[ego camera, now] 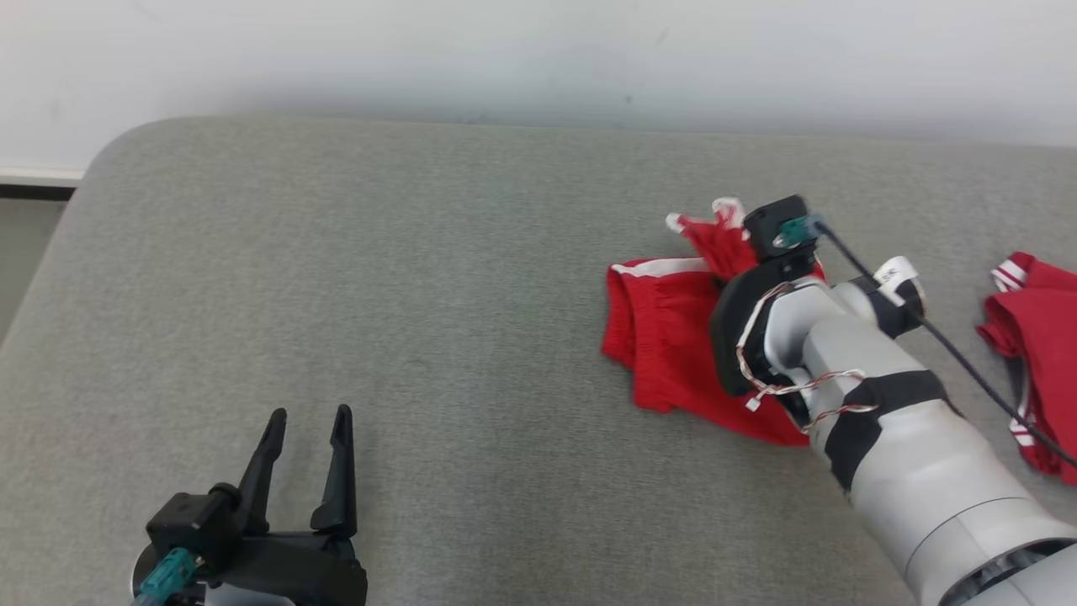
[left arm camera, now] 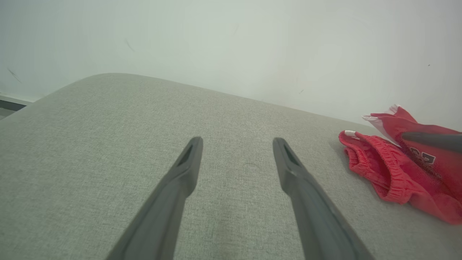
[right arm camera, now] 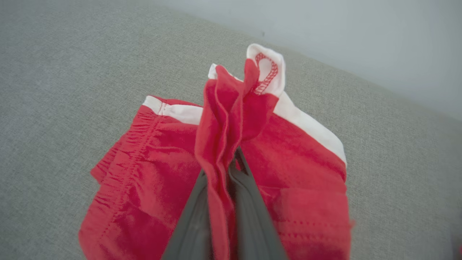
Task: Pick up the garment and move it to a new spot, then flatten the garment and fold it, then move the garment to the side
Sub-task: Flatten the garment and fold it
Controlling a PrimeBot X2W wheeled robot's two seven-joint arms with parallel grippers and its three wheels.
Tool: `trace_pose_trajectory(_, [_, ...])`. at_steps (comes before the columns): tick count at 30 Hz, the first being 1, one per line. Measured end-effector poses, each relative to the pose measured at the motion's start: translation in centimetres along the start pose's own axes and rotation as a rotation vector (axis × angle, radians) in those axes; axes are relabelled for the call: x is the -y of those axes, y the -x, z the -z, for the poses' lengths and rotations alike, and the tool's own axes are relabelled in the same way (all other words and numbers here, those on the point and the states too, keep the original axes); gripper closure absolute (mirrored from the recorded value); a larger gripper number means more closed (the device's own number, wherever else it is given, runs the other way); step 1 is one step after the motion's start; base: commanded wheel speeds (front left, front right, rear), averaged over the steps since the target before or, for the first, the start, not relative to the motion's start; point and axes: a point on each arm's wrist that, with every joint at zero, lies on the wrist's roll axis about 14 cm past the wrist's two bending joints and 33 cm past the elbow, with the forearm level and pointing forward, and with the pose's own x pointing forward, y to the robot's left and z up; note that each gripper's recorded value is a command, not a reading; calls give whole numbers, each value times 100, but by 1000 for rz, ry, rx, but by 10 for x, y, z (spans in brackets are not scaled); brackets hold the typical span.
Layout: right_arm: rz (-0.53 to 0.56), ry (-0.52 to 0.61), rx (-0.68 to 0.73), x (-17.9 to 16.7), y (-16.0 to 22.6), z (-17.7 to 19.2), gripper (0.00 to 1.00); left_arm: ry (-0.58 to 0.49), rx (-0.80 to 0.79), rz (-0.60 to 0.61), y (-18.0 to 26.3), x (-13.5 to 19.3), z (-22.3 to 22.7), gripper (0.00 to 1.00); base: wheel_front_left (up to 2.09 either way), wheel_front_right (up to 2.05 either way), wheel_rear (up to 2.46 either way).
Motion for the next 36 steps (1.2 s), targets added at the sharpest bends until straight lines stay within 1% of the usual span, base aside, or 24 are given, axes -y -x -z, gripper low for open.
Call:
trace_pose_trajectory(3, [-41,29,-30,-21,-6,3,100,5,1,-13,4,-4,-1,0,0,0,0])
trace_pose_trajectory(8, [-102,45,-64,-49,-14,7,100,6,6,-41,11,-12,-4,0,0,0,0])
trace_pose_trajectory(9, [-112,44,-66,-54,-15,7,87,6,6,-46,12,-14,-4,0,0,0,0])
trace_pose_trajectory(10, [-121,41,-65,-58,-16,7,58,6,6,-50,12,-15,-4,0,0,0,0])
trace_pose_trajectory(11, [-133,26,-57,-62,-16,5,0,6,7,-54,13,-16,-4,0,0,0,0])
trace_pose_trajectory(14, [-183,-64,14,-77,-14,-11,0,6,8,-62,14,-18,-5,0,0,0,0])
trace_pose_trajectory(17, [-255,-180,124,-93,-3,-42,0,7,12,-63,13,-18,-6,0,0,0,0])
trace_pose_trajectory(19, [-274,-219,197,-93,4,-62,0,9,14,-59,12,-16,-6,0,0,0,0])
trace_pose_trajectory(20, [-265,-219,231,-86,8,-70,0,9,17,-58,12,-16,-7,0,0,0,0])
trace_pose_trajectory(22, [-200,-230,276,-52,13,-74,0,9,22,-49,9,-13,-8,0,0,0,0])
trace_pose_trajectory(24, [-109,-244,285,-11,18,-63,0,10,23,-33,6,-8,-8,0,0,0,0])
trace_pose_trajectory(26, [-19,-230,256,25,21,-42,0,12,20,-20,4,-3,-7,0,0,0,0])
trace_pose_trajectory(27, [20,-221,236,39,23,-30,5,13,19,-15,3,-2,-6,0,0,0,0])
trace_pose_trajectory(28, [73,-205,181,57,25,-2,98,14,13,-8,2,1,-4,0,0,0,0])
trace_pose_trajectory(29, [86,-199,146,60,24,12,100,14,11,-4,1,2,-3,0,0,0,0])
trace_pose_trajectory(31, [90,-190,87,57,23,38,100,14,8,0,-1,3,-2,0,0,0,0])
trace_pose_trajectory(32, [90,-190,87,57,23,38,100,14,8,0,-1,3,-2,0,0,0,0])
trace_pose_trajectory(36, [60,-185,24,37,20,65,100,14,3,6,-4,4,0,0,0,0,0])
